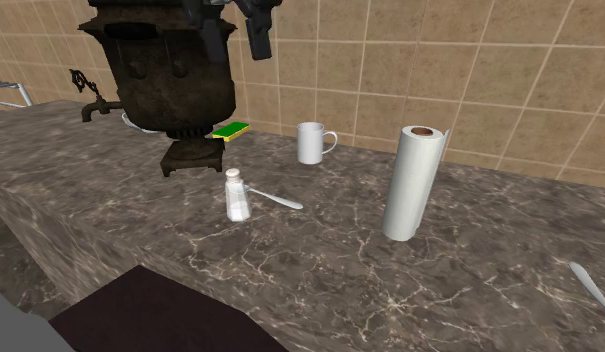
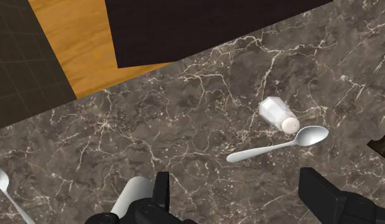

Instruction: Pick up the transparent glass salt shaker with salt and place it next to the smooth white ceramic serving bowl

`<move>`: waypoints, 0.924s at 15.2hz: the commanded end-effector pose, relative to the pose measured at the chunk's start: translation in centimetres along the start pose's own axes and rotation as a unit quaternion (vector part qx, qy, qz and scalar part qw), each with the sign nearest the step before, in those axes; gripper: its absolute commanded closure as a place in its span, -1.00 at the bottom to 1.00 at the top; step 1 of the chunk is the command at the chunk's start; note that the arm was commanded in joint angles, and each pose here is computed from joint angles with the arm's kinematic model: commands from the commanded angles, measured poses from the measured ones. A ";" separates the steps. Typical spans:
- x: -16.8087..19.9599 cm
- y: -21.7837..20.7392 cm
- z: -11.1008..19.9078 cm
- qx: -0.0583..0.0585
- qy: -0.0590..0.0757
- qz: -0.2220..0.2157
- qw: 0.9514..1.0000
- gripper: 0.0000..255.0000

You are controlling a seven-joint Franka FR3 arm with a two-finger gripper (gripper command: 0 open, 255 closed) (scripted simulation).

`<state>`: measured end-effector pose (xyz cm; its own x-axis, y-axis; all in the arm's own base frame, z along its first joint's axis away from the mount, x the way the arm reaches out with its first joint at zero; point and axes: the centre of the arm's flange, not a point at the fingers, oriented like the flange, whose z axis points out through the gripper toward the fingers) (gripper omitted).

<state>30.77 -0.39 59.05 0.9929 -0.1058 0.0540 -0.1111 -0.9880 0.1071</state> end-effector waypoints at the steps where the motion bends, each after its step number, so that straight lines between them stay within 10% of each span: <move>1: 0.0 0.0 0.0 0.000 0.000 0.000 1.000 -1.00; 14: 1.8 -7.4 14.3 0.070 -0.017 0.054 0.996 -1.00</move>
<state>33.89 4.66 45.41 0.9787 -0.2038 0.0245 -0.2032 -0.9788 -0.0247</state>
